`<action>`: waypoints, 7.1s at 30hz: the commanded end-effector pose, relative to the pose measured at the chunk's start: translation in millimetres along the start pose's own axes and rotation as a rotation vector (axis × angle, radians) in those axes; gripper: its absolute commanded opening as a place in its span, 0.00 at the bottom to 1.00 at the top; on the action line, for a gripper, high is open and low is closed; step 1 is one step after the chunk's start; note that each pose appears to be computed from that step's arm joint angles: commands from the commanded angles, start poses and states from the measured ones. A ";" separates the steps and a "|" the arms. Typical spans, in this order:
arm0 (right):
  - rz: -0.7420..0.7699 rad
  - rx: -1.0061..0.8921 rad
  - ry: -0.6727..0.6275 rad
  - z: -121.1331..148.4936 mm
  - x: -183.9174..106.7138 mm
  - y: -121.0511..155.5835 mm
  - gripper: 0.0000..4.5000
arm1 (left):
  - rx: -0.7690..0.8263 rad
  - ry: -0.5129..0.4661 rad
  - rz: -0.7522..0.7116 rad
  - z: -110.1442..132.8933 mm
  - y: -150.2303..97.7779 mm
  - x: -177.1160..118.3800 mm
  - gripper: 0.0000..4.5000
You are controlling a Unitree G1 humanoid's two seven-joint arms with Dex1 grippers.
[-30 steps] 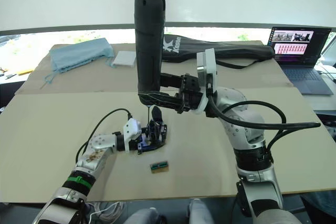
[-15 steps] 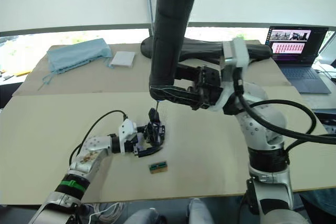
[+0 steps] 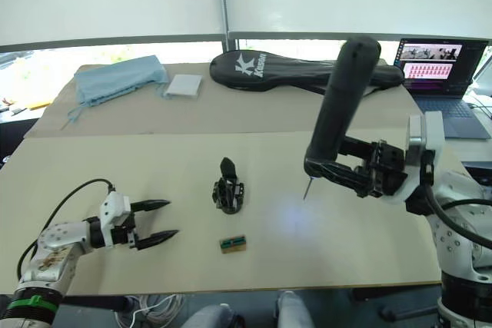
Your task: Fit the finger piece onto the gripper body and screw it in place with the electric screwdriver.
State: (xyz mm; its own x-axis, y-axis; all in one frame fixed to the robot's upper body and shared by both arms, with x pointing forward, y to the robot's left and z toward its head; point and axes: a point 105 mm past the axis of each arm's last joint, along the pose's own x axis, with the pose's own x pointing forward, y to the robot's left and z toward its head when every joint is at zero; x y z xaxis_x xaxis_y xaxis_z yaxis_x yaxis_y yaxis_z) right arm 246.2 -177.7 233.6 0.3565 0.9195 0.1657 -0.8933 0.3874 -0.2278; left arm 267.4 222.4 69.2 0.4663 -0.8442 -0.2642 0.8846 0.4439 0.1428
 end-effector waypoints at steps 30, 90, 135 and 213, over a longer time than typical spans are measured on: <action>0.539 -0.005 -0.222 -7.5 105.4 98.6 0.42 | 0.058 -0.017 -0.271 31.4 -94.7 82.5 0.98; 0.512 -0.034 -0.147 -28.8 105.5 75.2 0.42 | 0.049 0.011 -0.301 7.7 -104.7 120.3 0.98; 0.522 -0.017 -0.109 -36.3 107.1 76.0 0.42 | 0.036 0.017 -0.288 10.8 -103.5 120.4 0.98; 0.534 -0.006 -0.012 -54.5 109.7 80.1 0.42 | 0.040 0.022 -0.264 8.1 -98.3 119.1 0.98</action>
State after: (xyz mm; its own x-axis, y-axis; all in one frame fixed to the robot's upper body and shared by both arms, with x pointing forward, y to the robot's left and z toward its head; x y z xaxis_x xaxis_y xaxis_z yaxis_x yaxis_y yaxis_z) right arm 230.8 -41.9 176.4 -0.1420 0.9890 0.0410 -0.9541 -0.1257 -0.2718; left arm 240.0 74.2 50.2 0.2255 -0.9378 -0.2640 0.9703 0.1919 0.1471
